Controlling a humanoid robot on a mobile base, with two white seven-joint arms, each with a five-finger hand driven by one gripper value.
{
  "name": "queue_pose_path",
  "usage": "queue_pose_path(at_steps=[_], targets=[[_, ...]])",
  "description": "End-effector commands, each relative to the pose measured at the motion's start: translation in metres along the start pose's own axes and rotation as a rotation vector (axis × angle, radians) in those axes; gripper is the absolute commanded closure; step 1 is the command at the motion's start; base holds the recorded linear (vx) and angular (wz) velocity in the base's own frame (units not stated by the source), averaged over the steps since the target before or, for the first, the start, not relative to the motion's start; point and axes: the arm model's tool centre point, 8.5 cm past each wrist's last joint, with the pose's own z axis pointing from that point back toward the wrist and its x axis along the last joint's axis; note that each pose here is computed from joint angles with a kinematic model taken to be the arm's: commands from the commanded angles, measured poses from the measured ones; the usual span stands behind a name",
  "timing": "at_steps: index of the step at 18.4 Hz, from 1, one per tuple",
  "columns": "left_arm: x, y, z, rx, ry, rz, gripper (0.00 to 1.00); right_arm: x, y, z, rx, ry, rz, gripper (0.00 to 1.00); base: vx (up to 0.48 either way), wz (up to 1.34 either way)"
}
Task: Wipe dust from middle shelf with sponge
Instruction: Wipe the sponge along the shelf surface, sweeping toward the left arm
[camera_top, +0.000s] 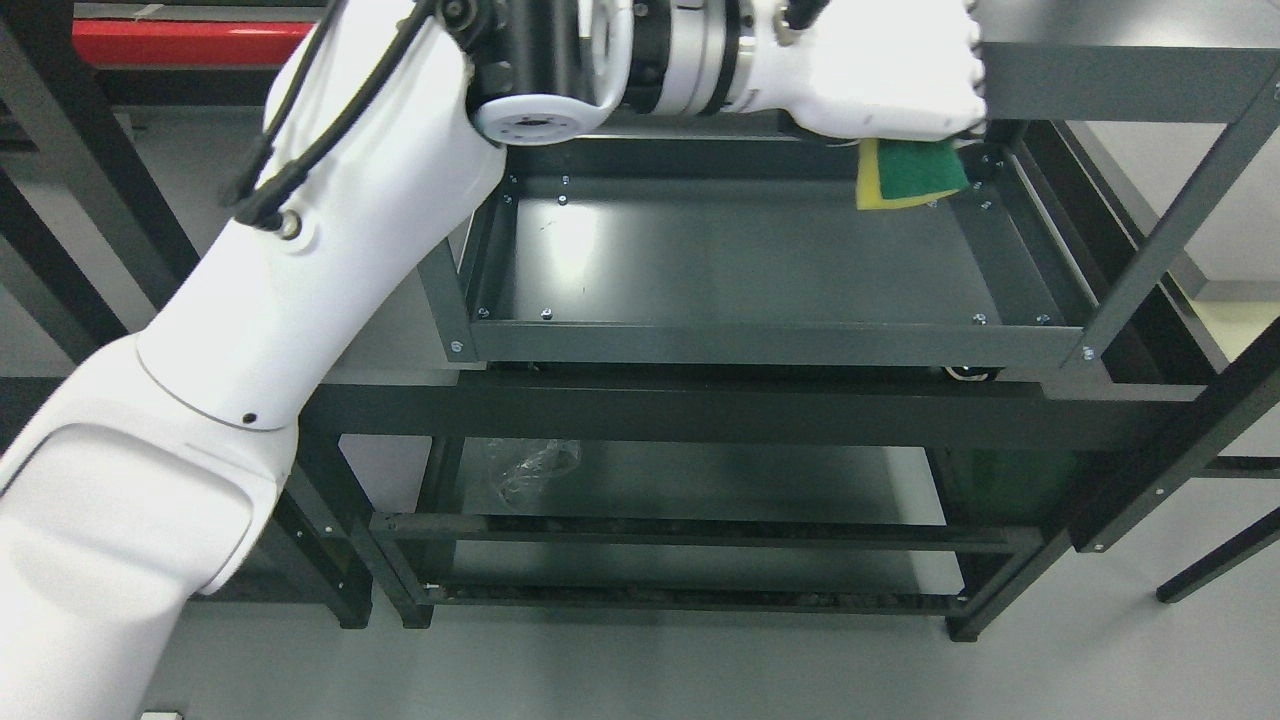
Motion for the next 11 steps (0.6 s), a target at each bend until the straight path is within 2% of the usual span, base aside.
queue_pose_path(at_steps=[1, 6, 11], targets=[[-0.039, -0.024, 0.131, 0.029, 0.272, 0.03, 0.97, 0.002, -0.01, -0.001, -0.014, 0.05, 0.003, 0.0, 0.0, 0.0], [-0.03, -0.029, 0.211, 0.039, 0.356, 0.061, 0.97, 0.002, -0.01, -0.001, -0.016, 0.05, 0.003, 0.0, 0.0, 0.0], [-0.027, -0.047, 0.303, 0.037, 0.497, 0.138, 0.96, 0.002, -0.01, -0.001, -0.014, 0.05, 0.003, 0.0, 0.0, 0.0]])
